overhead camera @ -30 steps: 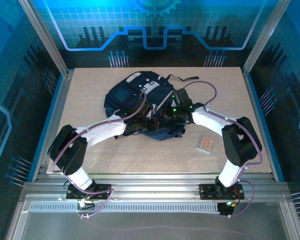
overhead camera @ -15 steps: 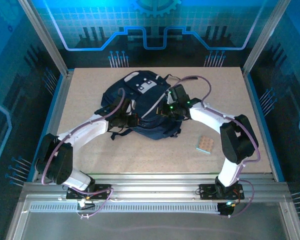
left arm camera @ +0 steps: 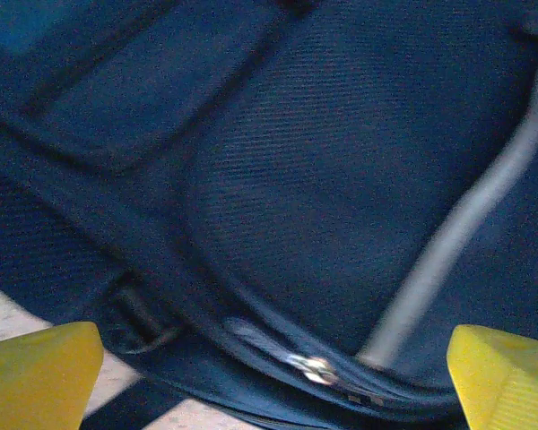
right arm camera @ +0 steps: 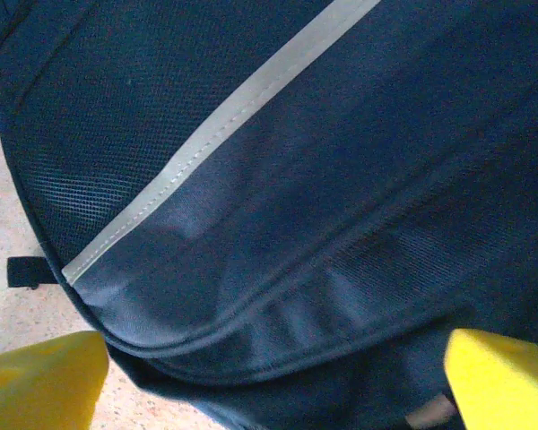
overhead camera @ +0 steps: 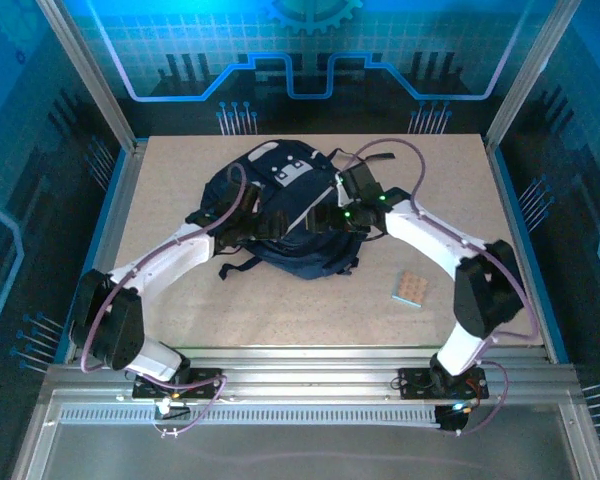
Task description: Pack books, pencil case, and school supplies into a backpack
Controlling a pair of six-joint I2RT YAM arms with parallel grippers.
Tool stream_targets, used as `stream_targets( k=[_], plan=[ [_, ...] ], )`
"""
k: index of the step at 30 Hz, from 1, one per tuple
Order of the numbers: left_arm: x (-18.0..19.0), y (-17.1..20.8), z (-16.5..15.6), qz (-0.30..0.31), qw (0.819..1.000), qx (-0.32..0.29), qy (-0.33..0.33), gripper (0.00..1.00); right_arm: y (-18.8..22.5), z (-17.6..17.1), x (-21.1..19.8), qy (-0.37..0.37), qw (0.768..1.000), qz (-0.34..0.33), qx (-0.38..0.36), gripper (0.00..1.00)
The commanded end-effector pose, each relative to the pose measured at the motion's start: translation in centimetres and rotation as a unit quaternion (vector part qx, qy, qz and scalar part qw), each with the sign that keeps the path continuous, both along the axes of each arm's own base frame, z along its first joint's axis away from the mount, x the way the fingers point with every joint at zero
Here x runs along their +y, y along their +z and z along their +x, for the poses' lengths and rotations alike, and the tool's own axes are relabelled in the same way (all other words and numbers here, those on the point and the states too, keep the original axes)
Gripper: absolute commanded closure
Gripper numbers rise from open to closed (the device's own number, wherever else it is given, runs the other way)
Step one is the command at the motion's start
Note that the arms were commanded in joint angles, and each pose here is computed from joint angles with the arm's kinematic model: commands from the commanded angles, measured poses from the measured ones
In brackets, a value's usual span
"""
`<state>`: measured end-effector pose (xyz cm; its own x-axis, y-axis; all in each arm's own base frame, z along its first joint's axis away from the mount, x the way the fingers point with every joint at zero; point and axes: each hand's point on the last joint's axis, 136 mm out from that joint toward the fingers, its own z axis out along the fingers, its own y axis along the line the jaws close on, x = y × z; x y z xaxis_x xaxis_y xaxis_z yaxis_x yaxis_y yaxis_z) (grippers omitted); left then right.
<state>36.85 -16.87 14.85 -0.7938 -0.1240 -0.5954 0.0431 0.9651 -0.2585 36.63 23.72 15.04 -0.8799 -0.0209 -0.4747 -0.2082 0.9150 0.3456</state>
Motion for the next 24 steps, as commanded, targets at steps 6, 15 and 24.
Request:
stream_targets(
  k=[6,15,24],
  plan=[
    [-8.1,1.9,1.5,0.040,0.990,-0.043,-0.132,0.09,2.7,-1.7,-13.3,-0.142,0.978,-0.155,-0.007,0.00],
    [-11.5,-3.1,5.0,0.116,0.975,0.006,-0.189,0.12,-3.5,-8.7,-22.9,-0.260,0.941,-0.188,0.109,0.00],
    [-10.8,-5.0,4.6,0.137,0.969,0.038,-0.203,0.78,-10.0,-13.0,-18.9,-0.220,0.957,-0.050,0.181,0.00]
  ],
)
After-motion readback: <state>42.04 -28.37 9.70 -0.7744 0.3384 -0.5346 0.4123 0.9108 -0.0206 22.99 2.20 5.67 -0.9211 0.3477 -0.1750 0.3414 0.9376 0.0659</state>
